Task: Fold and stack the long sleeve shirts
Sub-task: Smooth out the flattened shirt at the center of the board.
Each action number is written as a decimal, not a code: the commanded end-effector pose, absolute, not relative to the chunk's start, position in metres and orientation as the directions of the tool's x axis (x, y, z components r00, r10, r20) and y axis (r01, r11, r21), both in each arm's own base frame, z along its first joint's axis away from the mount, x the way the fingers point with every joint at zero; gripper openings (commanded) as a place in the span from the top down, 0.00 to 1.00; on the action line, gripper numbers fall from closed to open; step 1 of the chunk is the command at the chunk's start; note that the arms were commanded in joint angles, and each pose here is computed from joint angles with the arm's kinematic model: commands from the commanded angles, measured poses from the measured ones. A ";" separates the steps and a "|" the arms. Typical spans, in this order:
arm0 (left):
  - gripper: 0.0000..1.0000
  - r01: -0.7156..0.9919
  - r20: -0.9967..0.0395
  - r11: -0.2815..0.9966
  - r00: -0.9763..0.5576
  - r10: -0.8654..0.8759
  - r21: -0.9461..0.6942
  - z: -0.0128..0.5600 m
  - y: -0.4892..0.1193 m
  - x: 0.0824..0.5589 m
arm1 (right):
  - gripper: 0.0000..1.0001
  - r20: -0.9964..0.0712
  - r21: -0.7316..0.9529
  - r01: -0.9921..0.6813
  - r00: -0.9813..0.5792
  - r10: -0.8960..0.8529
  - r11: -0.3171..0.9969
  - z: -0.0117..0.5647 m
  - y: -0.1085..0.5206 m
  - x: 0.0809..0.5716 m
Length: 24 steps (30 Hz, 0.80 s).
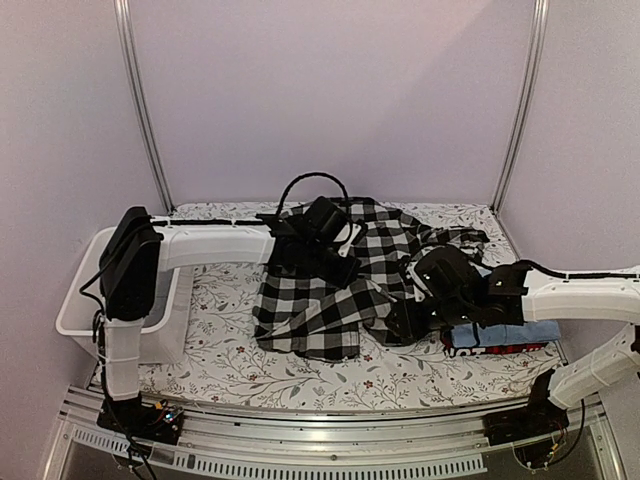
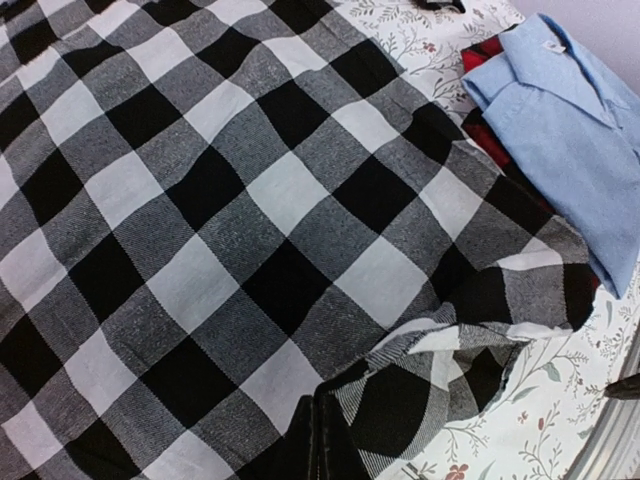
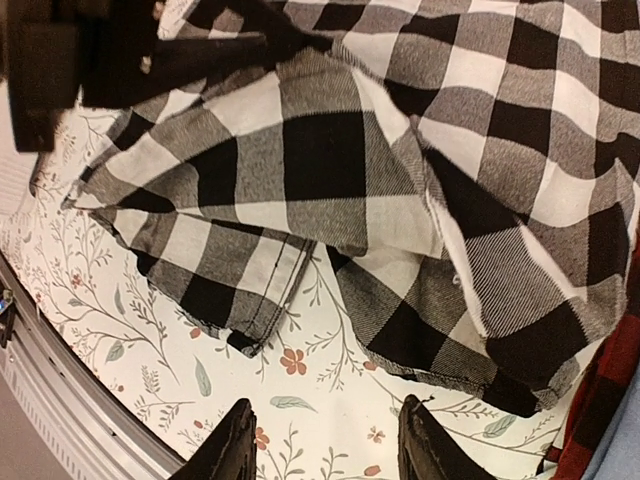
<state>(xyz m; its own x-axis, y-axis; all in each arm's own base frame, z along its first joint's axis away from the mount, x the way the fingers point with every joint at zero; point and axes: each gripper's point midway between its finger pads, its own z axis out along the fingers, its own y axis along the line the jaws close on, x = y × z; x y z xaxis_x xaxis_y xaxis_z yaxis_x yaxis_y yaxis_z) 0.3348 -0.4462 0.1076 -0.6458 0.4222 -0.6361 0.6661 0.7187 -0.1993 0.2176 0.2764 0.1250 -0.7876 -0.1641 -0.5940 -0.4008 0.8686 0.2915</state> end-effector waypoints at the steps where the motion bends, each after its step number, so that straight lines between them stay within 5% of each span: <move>1: 1.00 0.663 -0.652 0.706 -0.653 0.384 -0.248 0.113 -0.453 0.346 | 0.54 -0.545 0.251 -0.414 -0.808 -0.226 0.875 0.098 0.289 0.210; 17: 1.00 0.656 -0.650 0.707 -0.663 0.371 -0.265 0.113 -0.446 0.352 | 0.50 -0.467 0.112 -0.351 -0.844 -0.262 0.930 0.028 0.306 0.228; 24: 1.00 0.655 -0.650 0.706 -0.665 0.368 -0.270 0.113 -0.444 0.354 | 0.64 -0.426 -0.010 -0.286 -0.865 -0.263 0.958 0.012 0.287 0.232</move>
